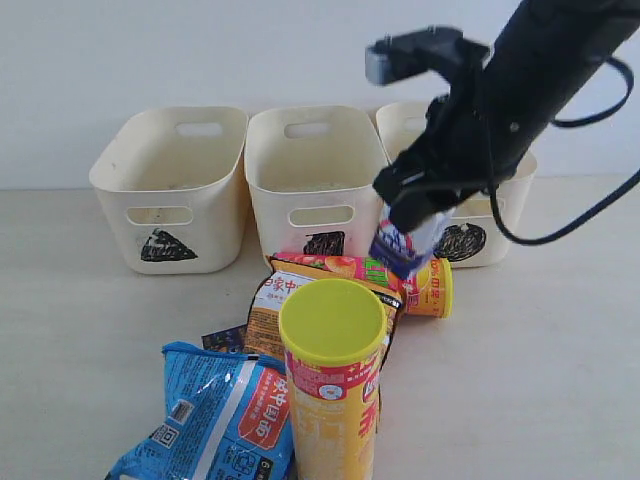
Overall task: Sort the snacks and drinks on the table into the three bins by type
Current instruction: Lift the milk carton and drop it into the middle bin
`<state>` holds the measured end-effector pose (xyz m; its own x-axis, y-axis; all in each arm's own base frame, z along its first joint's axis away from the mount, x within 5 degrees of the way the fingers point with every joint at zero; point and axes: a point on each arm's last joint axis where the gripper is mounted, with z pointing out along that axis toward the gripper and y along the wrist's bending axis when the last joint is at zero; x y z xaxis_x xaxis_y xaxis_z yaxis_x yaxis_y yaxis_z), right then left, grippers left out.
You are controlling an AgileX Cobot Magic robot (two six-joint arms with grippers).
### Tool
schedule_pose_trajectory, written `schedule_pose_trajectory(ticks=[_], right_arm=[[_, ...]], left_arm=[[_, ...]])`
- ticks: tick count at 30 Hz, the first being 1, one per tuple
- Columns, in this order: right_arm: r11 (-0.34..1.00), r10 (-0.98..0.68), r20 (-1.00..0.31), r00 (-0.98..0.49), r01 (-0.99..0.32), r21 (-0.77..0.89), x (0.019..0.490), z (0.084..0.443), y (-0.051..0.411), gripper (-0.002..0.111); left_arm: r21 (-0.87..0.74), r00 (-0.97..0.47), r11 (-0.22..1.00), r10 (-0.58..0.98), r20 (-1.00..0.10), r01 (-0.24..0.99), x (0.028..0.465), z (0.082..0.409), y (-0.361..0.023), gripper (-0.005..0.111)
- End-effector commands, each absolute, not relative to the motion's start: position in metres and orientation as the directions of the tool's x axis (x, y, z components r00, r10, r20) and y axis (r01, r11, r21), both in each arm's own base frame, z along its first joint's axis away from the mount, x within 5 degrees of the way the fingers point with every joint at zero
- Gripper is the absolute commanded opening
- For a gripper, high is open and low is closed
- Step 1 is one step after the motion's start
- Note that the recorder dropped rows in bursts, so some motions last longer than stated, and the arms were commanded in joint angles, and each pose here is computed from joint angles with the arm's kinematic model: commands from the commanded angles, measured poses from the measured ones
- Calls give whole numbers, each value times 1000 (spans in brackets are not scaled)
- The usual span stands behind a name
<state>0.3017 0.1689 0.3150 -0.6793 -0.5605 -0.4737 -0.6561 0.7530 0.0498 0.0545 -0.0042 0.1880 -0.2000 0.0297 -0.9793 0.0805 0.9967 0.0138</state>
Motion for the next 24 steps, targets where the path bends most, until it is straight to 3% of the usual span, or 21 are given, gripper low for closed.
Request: schedule_pose_trajectory(ticks=[1,7,13,24], right_arm=[[756,-518,-610,-600,-654,2,297,361,166,0],[791,-411,-760,-503,-611,-23,309,383,170,0],[833,-261,-863,-433,-552,25,334,380,181,0],[861,-208,-869,-449,-506,55,394,314,209,0]], left_arm=[[7,-195,997,23,-981,80,55,187,-4,4],[7,-195,997,23,-981,80,55,187,-4,4],[7,-195,997,23,-981,80,55,187,-4,4],[7,-195,997,23,-981,80,55,187,-4,4]])
